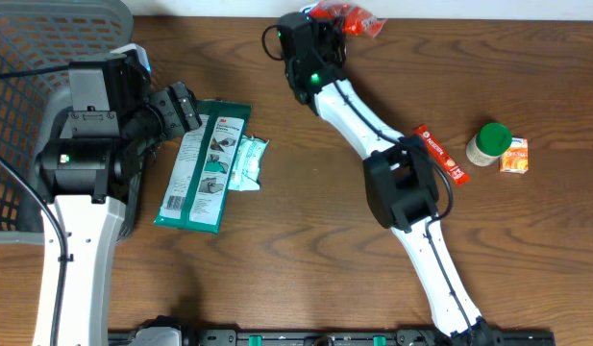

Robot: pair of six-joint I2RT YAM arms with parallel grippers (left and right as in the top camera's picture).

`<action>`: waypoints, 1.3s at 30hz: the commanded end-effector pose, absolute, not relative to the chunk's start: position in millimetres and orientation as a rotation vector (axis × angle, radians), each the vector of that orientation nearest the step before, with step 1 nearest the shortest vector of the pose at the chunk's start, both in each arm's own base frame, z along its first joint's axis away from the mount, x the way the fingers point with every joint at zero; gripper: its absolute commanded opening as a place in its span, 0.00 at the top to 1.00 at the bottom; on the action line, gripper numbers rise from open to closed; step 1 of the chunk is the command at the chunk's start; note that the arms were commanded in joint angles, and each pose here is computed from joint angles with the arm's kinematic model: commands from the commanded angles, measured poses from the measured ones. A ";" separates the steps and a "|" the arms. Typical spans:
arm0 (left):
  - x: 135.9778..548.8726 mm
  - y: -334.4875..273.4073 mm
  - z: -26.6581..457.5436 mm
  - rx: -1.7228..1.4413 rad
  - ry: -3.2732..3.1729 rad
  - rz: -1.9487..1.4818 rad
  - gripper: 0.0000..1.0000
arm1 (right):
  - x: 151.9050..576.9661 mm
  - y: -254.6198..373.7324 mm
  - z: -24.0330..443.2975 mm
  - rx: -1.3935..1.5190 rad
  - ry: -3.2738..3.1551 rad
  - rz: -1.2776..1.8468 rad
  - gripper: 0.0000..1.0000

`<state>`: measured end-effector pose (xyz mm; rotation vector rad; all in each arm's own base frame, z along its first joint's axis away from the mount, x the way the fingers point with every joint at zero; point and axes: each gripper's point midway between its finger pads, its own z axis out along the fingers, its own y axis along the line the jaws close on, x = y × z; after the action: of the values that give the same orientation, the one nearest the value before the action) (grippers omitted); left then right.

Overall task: Scan the item barcode
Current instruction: 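Carry the red packet right and lower it beside the jar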

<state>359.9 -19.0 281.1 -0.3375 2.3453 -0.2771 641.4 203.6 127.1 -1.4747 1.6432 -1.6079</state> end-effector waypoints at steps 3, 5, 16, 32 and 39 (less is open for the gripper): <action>361.6 -15.6 286.1 -0.347 2.332 -0.263 0.12 | 633.0 223.0 132.7 -1.396 1.638 -1.620 0.99; 361.6 -15.6 286.1 -0.347 2.332 -0.263 0.12 | 635.7 227.4 142.4 -1.328 1.623 -1.608 0.99; 361.6 -15.6 286.1 -0.347 2.332 -0.263 0.12 | 634.6 224.4 204.1 -1.078 1.619 -1.547 0.99; 361.6 -15.6 286.1 -0.347 2.332 -0.263 0.12 | 488.9 156.9 270.2 -0.774 2.366 -0.150 0.99; 361.6 -15.6 286.1 -0.347 2.332 -0.263 0.12 | 430.4 86.0 207.6 -0.374 2.865 0.303 0.99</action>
<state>359.9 -19.0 281.1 -0.3375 2.3453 -0.2771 437.4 75.6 248.9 -0.6098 2.6950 -0.0499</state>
